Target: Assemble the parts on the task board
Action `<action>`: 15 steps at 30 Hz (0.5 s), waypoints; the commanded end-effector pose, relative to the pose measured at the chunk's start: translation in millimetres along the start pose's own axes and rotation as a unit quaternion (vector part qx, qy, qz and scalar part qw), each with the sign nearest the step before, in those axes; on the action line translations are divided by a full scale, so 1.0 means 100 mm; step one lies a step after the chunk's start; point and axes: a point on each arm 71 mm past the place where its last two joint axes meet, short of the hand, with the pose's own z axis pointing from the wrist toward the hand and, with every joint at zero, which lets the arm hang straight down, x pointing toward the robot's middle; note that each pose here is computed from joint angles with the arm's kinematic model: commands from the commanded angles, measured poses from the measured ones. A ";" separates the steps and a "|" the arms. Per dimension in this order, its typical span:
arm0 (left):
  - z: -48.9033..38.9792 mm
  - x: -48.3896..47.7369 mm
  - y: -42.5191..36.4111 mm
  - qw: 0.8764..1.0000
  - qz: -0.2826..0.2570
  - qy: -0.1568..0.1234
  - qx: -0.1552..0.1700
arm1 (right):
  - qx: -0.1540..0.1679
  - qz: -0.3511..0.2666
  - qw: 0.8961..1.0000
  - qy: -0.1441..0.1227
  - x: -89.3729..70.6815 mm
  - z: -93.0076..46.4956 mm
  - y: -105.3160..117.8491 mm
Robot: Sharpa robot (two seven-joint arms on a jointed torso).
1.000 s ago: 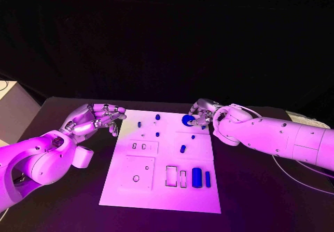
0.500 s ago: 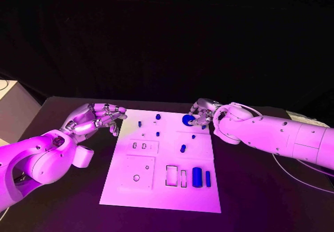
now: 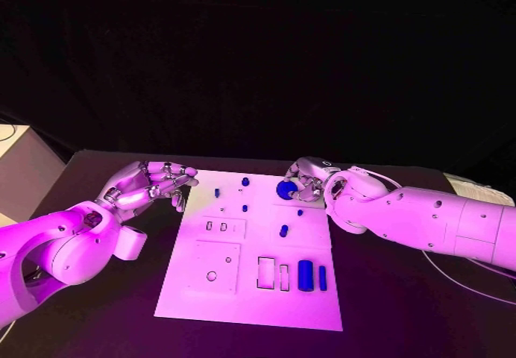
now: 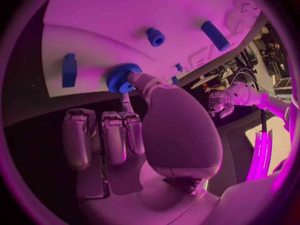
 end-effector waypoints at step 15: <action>0.020 0.087 -0.021 1.000 0.000 0.018 0.003 | -0.114 -0.084 0.987 -0.078 0.01 0.02 0.65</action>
